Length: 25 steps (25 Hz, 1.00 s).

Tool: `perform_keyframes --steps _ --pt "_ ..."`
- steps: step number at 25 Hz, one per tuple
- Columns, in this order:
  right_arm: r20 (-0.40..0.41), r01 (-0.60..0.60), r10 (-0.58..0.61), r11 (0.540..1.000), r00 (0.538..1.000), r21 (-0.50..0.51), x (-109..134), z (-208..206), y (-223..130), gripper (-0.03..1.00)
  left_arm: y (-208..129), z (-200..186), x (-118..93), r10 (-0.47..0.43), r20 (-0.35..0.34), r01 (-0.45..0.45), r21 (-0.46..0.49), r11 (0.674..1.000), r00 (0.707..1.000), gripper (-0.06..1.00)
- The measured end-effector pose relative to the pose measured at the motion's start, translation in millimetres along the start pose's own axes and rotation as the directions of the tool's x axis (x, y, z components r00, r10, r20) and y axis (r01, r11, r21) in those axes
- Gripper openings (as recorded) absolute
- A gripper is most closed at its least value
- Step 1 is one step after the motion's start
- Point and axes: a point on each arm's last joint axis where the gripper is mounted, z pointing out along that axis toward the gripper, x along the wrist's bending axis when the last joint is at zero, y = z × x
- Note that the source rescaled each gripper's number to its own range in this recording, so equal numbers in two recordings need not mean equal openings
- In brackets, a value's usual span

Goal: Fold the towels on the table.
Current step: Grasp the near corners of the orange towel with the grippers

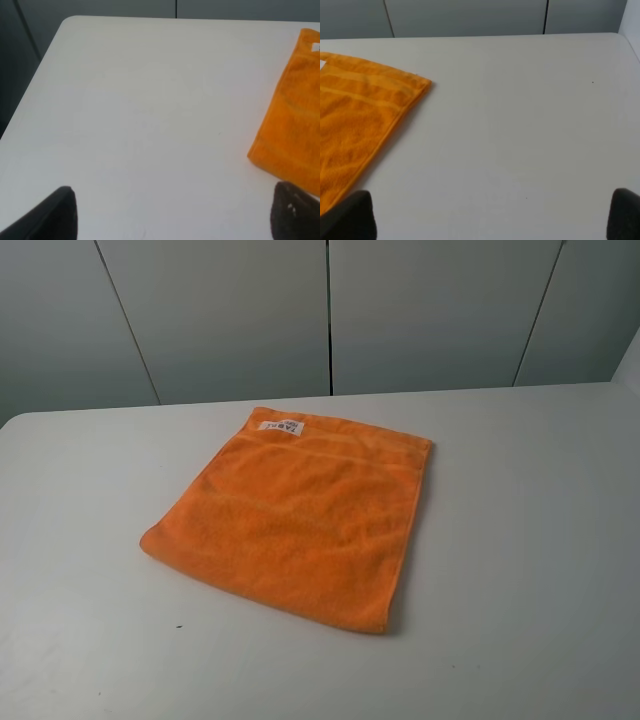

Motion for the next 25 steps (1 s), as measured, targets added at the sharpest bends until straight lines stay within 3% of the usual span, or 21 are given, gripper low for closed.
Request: perform_keyframes --steps 20,25 --pt "0.000 0.000 0.000 1.000 1.000 0.000 0.0 0.0 0.0 1.00 0.0 0.0 0.0 -0.004 0.000 0.004 0.000 1.000 1.000 0.99" --pt "0.000 0.000 0.000 1.000 1.000 0.000 0.0 0.0 0.0 1.00 0.0 -0.1 -5.5 -0.035 0.065 0.035 0.002 0.999 0.997 0.99"
